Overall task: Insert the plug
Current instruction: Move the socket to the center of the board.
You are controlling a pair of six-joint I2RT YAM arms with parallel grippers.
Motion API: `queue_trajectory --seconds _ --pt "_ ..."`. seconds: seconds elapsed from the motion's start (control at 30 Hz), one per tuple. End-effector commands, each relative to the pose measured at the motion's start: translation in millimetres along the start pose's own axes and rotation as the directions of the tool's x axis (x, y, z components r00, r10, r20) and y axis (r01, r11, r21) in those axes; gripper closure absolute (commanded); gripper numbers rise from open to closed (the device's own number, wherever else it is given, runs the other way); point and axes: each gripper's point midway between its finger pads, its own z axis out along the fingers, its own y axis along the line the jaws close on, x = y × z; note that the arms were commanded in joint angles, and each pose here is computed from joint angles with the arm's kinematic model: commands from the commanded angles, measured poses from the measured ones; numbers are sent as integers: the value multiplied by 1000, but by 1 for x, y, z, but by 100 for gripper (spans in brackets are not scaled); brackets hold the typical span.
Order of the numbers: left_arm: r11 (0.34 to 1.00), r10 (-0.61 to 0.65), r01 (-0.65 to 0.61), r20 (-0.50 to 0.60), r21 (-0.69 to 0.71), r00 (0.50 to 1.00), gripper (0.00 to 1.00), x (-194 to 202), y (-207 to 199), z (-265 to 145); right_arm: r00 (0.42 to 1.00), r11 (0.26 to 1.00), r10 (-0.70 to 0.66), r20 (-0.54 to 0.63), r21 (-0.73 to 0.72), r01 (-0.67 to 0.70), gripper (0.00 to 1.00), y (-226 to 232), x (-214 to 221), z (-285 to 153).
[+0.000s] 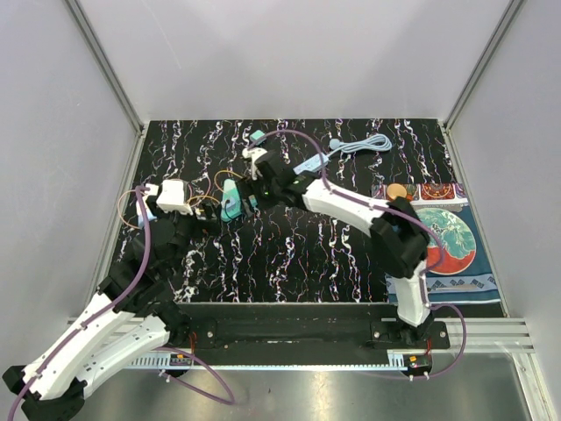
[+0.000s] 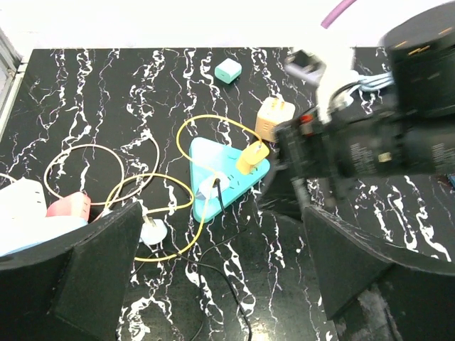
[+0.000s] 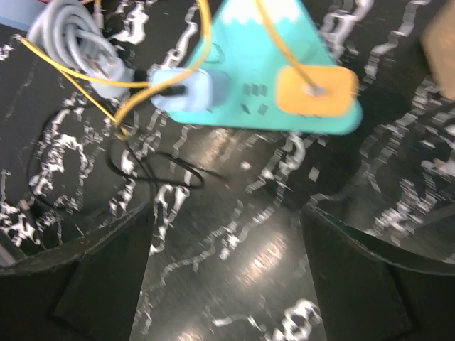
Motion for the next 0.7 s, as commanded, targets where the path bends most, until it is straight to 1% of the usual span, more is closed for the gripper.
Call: queue_trajectory --seconds 0.0,0.13,0.17,0.2,0.23,0.27,0.3,0.33,0.37,0.4,0.43,0.47,0.5,0.53,0.57,0.6,0.63,0.67 --pt "999 43 -44 25 23 999 2 -17 2 -10 991 995 -41 127 97 28 11 -46 -45 -74" --pt "997 66 -68 53 39 996 2 -24 4 -17 985 976 -41 166 220 4 11 -104 -63 -88" --pt "996 72 -74 59 41 996 2 -25 5 -18 987 966 -24 159 258 -18 11 -129 -63 -84" --pt "996 83 -85 64 36 995 2 -25 7 -19 986 957 -15 163 290 -34 11 -142 -66 -82" --pt "995 88 -90 66 31 994 2 -25 8 -19 981 948 -10 193 315 -52 11 -154 -79 -84" --pt "995 91 -92 68 23 994 2 -25 10 -20 985 936 2 172 347 -63 11 -170 -73 -70" --pt "995 99 -100 67 12 993 2 -23 13 -20 983 912 11 185 400 -85 11 -190 -78 -71" --pt "995 100 -100 71 6 992 2 -22 14 -20 977 903 9 214 418 -100 11 -197 -92 -70" --pt "995 102 -101 73 -9 992 2 -22 17 -19 981 888 22 192 446 -107 10 -211 -84 -54" --pt "994 110 -110 70 -13 991 2 -17 18 -18 980 867 26 200 483 -122 10 -227 -86 -52" --pt "994 109 -108 75 -17 991 2 -17 18 -17 973 860 23 229 492 -136 10 -232 -99 -50" --pt "994 112 -111 73 -21 991 2 -16 19 -17 978 848 37 205 511 -139 10 -244 -88 -32" --pt "993 115 -114 73 -21 991 2 -16 19 -17 977 833 37 209 534 -146 10 -253 -89 -28" --pt "993 116 -115 73 -21 991 2 -16 19 -17 972 829 31 235 536 -156 10 -257 -101 -26" --pt "992 122 -120 69 -26 990 2 -15 20 -16 977 823 38 210 547 -149 10 -266 -91 -10" --pt "991 133 -131 61 -30 989 2 -12 20 -15 978 820 37 205 554 -148 10 -269 -90 -4" --pt "990 137 -136 55 -31 989 2 -11 21 -15 974 819 29 224 554 -152 10 -270 -100 -2" --pt "990 140 -139 50 -33 989 2 -9 21 -14 983 811 44 181 567 -141 10 -277 -84 12"
